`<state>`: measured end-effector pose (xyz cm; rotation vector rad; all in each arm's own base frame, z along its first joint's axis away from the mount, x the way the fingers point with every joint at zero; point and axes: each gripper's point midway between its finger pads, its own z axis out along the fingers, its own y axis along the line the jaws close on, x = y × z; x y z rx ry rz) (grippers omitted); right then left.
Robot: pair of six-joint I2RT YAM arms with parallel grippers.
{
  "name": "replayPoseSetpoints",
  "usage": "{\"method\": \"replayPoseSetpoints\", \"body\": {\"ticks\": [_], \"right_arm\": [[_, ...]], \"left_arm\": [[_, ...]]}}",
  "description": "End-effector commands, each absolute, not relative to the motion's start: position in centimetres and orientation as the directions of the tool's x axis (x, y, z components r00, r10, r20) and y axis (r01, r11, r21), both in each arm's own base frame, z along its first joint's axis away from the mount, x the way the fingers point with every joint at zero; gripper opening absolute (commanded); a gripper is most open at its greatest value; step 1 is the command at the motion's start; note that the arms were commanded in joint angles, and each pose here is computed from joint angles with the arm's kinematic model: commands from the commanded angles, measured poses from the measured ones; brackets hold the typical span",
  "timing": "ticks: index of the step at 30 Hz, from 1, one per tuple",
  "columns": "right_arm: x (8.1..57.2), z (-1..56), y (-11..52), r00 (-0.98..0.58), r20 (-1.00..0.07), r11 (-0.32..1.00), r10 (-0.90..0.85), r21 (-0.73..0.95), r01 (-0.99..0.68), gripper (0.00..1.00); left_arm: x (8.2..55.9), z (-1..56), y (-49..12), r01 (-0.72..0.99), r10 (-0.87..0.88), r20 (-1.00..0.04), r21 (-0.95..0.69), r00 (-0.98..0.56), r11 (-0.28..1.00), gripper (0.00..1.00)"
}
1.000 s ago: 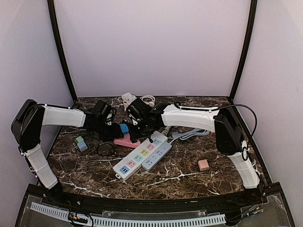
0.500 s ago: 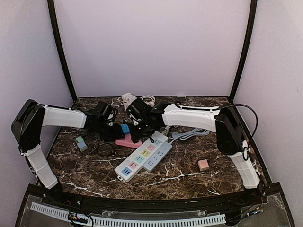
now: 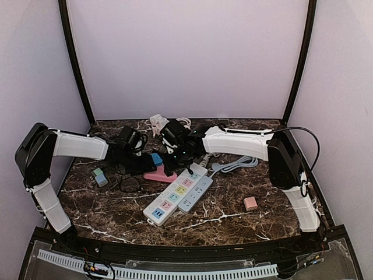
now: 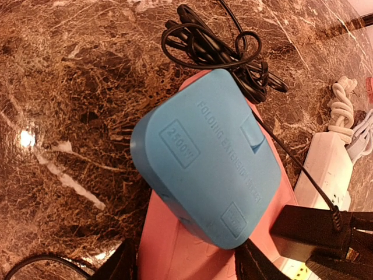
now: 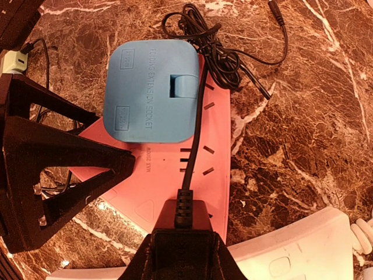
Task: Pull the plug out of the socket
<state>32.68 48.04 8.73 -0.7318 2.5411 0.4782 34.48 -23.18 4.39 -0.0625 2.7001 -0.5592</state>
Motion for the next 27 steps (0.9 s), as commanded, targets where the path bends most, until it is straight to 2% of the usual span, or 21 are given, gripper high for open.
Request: {"method": "replayPoseSetpoints", "body": {"ticks": [1, 8, 18, 27], "right_arm": [[33.4, 15.5, 48.0, -0.693, -0.625, 0.79, -0.36, 0.19, -0.582, 0.06], [32.4, 15.6, 48.4, -0.647, -0.644, 0.784, -0.408, 0.116, -0.61, 0.06], [33.9, 16.5, 46.7, -0.706, -0.624, 0.779, -0.335, 0.239, -0.58, 0.04], [33.2, 17.3, 47.2, -0.68, -0.642, 0.775, -0.354, 0.205, -0.598, 0.04]], "left_arm": [[28.0, -2.2, -19.6, -0.015, -0.04, -0.121, -0.201, -0.992, 0.979, 0.56], [27.7, -2.7, -19.7, -0.011, -0.032, -0.109, -0.188, -0.994, 0.982, 0.55], [27.4, -3.0, -19.6, -0.013, -0.031, -0.102, -0.177, -0.994, 0.984, 0.55], [27.3, -3.0, -19.6, -0.011, -0.029, -0.1, -0.175, -0.995, 0.984, 0.55]]}}
